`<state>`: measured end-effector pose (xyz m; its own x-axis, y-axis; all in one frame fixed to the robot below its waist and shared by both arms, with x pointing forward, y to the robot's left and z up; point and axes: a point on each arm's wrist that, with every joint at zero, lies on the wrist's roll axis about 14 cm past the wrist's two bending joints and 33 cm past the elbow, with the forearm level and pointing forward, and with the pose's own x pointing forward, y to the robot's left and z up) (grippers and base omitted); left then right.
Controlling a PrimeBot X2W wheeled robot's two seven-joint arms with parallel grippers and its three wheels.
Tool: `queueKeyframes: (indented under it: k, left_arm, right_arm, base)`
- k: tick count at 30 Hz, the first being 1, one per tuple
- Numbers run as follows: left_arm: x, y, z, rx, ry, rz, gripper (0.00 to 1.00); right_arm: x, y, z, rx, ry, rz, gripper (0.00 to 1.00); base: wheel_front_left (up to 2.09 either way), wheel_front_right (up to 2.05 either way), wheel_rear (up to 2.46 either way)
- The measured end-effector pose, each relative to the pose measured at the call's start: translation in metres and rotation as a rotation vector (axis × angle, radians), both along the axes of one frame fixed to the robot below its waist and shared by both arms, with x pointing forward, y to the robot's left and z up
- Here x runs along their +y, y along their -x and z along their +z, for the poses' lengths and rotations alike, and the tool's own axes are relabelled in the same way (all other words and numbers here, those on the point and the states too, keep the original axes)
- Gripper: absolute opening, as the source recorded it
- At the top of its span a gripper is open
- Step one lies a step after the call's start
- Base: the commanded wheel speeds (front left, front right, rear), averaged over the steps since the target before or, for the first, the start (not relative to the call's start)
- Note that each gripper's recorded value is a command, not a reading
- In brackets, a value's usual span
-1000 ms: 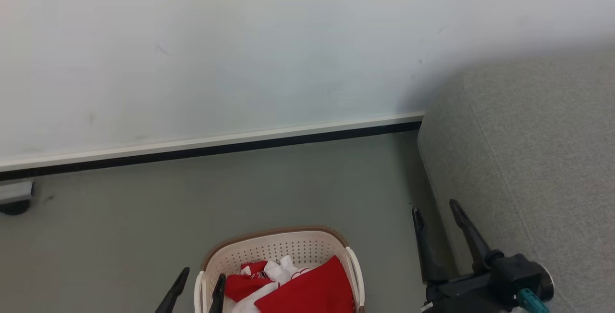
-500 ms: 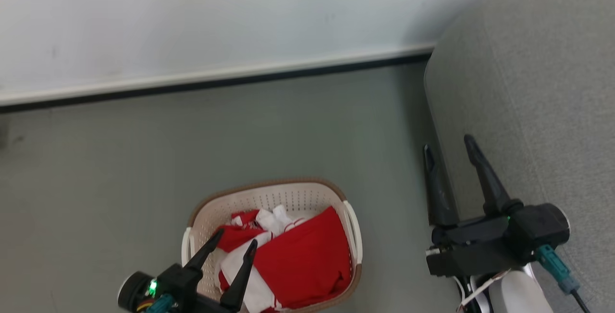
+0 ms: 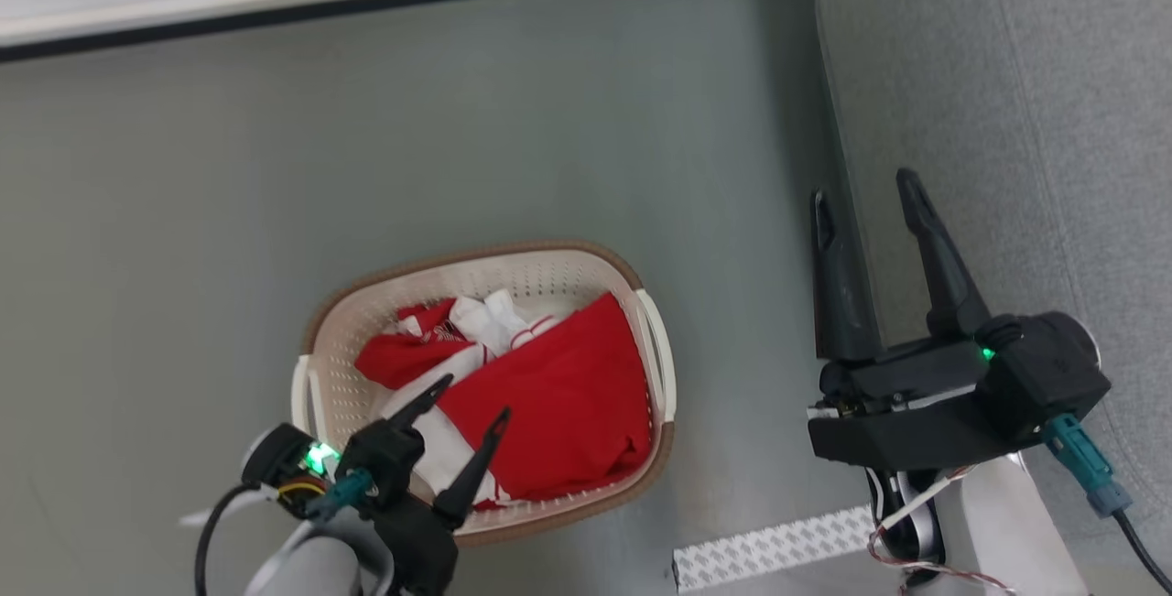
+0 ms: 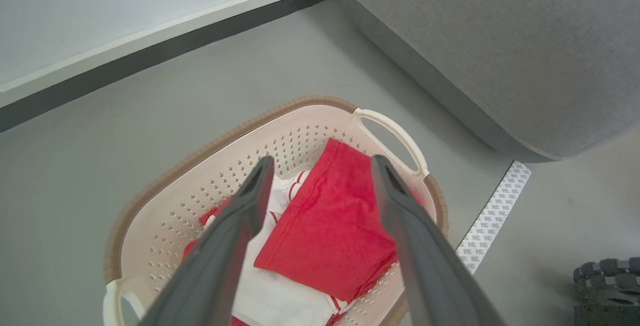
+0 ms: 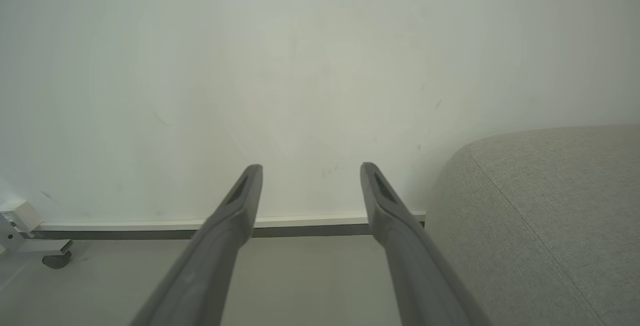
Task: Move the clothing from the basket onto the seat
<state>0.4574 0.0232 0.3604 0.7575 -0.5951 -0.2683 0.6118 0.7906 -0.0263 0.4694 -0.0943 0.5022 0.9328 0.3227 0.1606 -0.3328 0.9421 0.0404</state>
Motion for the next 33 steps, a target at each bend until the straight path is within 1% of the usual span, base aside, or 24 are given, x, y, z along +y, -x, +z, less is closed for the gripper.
queueKeyframes:
  k: [5, 8, 12, 17, 21, 24, 29, 33]
  left_arm:
    - [-0.004, -0.012, -0.035, 0.052, -0.056, -0.050, 1.00]
    - [-0.014, -0.012, -0.057, 0.073, -0.102, -0.129, 1.00]
    - [-0.029, -0.013, -0.084, 0.091, -0.146, -0.227, 1.00]
    - [-0.042, -0.021, -0.111, 0.107, -0.176, -0.289, 1.00]
    - [-0.050, -0.016, -0.138, 0.140, -0.210, -0.351, 1.00]
    - [-0.054, -0.020, -0.153, 0.116, -0.260, -0.415, 1.00]
    - [-0.055, -0.024, -0.184, 0.111, -0.322, -0.461, 1.00]
    - [-0.060, -0.024, -0.200, 0.094, -0.352, -0.494, 1.00]
  right_arm:
    - [-0.003, -0.015, -0.004, -0.014, -0.004, -0.008, 1.00]
    - [-0.011, -0.025, -0.009, -0.015, -0.003, -0.029, 1.00]
    - [-0.017, -0.033, -0.027, 0.018, -0.015, -0.042, 1.00]
    - [-0.026, -0.046, -0.044, 0.039, -0.024, -0.064, 1.00]
    - [-0.032, -0.053, -0.061, 0.062, -0.024, -0.082, 1.00]
    - [-0.033, -0.059, -0.071, 0.072, -0.039, -0.083, 1.00]
    - [-0.032, -0.065, -0.094, 0.109, -0.049, -0.078, 1.00]
    - [-0.037, -0.065, -0.110, 0.141, -0.046, -0.090, 1.00]
  base:
    - [0.00, 0.00, 0.00]
    - [0.00, 0.00, 0.00]
    - [0.00, 0.00, 0.00]
    - [0.00, 0.00, 0.00]
    - [0.00, 0.00, 0.00]
    - [0.00, 0.00, 0.00]
    - [0.00, 0.00, 0.00]
    - [0.00, 0.00, 0.00]
